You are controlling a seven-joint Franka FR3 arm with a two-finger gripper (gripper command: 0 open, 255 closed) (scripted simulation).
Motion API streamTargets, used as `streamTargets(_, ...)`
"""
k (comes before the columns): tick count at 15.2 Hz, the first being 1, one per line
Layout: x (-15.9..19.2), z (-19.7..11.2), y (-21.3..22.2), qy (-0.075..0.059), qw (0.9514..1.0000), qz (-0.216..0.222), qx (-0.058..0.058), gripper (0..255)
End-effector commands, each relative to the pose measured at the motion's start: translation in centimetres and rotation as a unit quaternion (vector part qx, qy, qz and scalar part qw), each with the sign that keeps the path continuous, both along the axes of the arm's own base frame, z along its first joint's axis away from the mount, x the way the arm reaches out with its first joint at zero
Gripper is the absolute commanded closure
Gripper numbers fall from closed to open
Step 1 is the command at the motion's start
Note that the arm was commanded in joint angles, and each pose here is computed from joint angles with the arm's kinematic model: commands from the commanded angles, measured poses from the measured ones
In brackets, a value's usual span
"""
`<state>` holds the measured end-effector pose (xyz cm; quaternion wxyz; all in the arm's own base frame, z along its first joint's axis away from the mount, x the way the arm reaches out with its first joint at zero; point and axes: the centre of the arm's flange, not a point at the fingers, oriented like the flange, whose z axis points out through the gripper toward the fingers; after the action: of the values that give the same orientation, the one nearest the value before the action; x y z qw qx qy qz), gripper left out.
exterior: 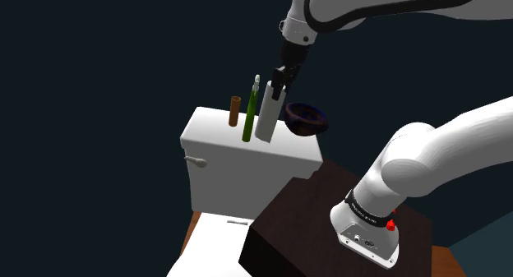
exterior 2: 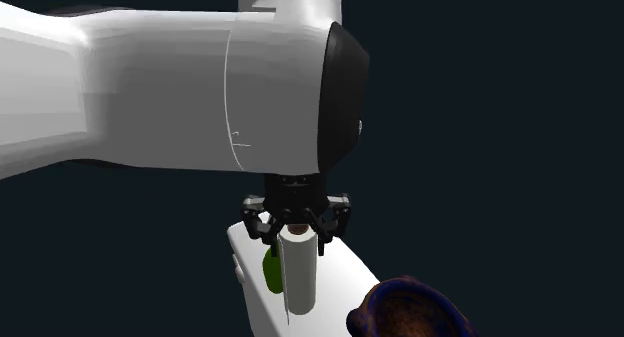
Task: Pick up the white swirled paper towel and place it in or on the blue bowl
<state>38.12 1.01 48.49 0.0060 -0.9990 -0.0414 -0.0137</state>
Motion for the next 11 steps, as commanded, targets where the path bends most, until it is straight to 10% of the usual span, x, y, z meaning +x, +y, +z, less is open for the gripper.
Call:
streamTargets(1, 0.0, 1.0, 0.1, 0.0, 1.0, 0.0, 0.0, 255)
streamTargets(11, 0.0, 6.2, 0.1, 0.0, 1.0, 0.0, 0.0, 255)
